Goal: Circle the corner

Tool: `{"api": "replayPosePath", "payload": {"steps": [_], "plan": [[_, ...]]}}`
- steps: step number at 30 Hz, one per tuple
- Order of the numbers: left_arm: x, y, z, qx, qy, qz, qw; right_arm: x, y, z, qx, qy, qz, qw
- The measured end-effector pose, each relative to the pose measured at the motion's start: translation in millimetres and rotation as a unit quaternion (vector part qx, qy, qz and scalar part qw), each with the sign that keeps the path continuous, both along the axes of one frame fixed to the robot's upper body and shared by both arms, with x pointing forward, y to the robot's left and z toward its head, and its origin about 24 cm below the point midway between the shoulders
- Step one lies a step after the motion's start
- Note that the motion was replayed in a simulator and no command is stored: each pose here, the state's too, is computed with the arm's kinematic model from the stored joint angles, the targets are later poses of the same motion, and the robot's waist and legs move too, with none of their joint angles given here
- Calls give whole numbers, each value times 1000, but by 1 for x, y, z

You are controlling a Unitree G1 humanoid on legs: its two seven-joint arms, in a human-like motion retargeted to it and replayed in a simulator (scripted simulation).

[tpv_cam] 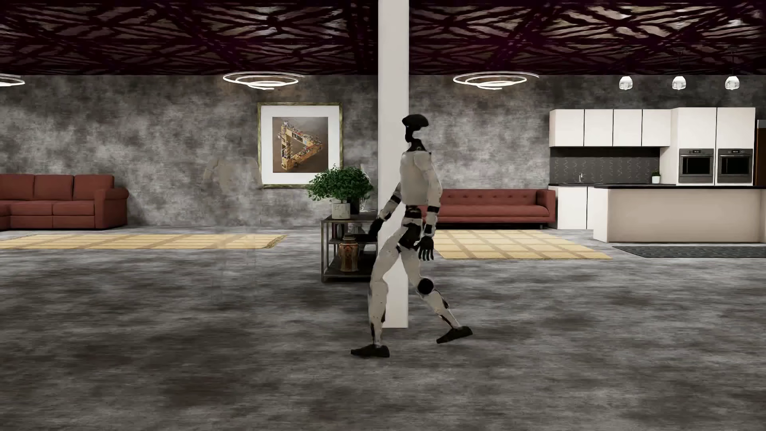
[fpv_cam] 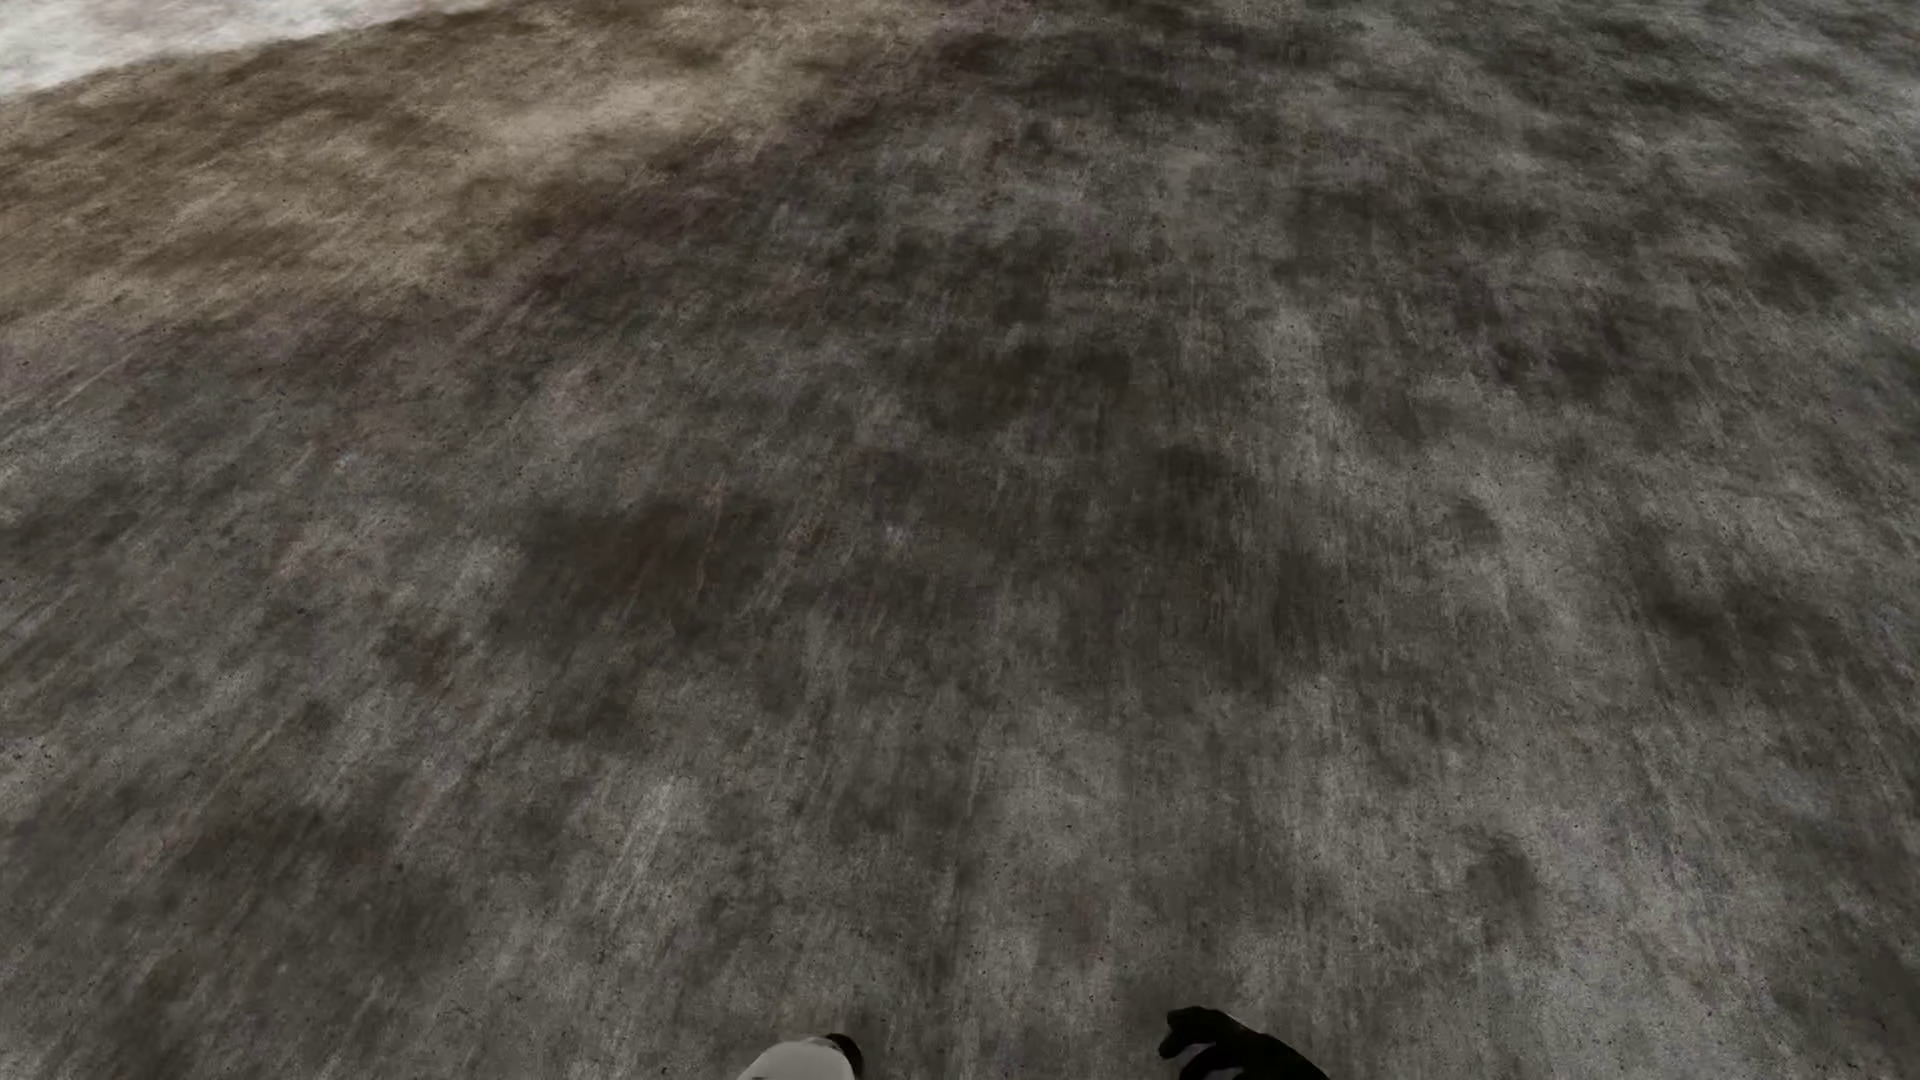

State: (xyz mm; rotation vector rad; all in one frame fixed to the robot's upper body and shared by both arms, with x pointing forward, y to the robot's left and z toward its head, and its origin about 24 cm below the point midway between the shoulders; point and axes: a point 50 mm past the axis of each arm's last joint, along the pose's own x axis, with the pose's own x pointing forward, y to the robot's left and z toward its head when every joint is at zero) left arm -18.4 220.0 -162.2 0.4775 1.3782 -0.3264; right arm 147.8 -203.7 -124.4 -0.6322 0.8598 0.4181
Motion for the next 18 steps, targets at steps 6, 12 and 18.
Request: {"api": "replayPosePath", "payload": {"steps": [6,12,18], "plan": [[16,0,-2,1,-16,4,1000,-56,15,-24,17,84,-21,996],[100,-7,20,-30,-169,-5,985,-143,10,-40,-6,209,-29,977],[73,13,14,2,-135,70,988,-193,-5,-39,-38,281,-16,959]]}}
